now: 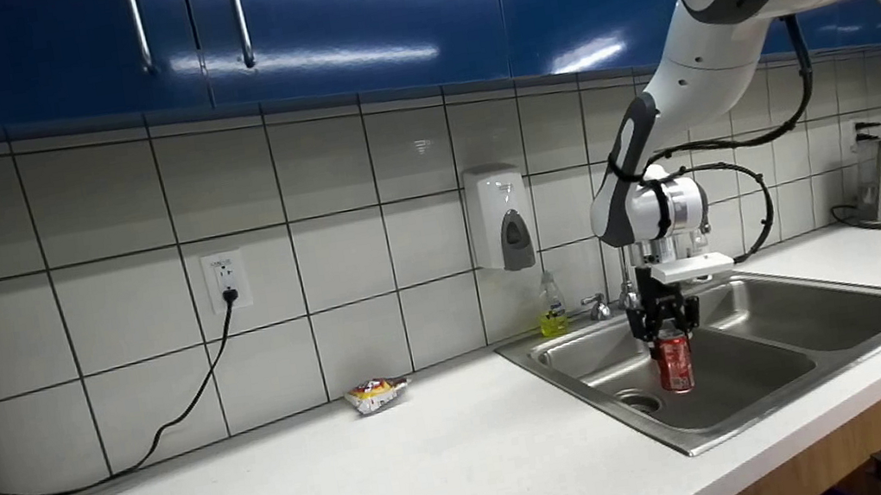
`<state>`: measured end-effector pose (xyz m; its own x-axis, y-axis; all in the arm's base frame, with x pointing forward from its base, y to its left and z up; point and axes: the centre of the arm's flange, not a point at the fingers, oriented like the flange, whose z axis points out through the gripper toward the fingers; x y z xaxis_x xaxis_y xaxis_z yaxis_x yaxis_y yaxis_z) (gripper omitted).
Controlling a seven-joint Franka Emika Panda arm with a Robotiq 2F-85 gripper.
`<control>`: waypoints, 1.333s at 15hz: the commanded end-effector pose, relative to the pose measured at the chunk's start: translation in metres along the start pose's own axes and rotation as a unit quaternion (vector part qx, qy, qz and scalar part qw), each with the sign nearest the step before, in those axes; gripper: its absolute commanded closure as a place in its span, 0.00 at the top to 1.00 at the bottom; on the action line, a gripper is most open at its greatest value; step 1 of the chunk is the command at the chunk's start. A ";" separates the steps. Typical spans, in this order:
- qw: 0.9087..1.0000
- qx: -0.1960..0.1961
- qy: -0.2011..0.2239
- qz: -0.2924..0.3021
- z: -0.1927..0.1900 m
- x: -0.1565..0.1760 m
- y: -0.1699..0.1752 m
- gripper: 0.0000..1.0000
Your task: Put the can in the left sink
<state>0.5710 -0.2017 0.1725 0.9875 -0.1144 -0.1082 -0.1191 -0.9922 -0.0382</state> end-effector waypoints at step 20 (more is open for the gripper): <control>0.999 0.020 0.006 0.048 0.108 0.024 0.047 0.88</control>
<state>0.5715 -0.2392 0.0711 0.9727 -0.2011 -0.1157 -0.2080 -0.9768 -0.0505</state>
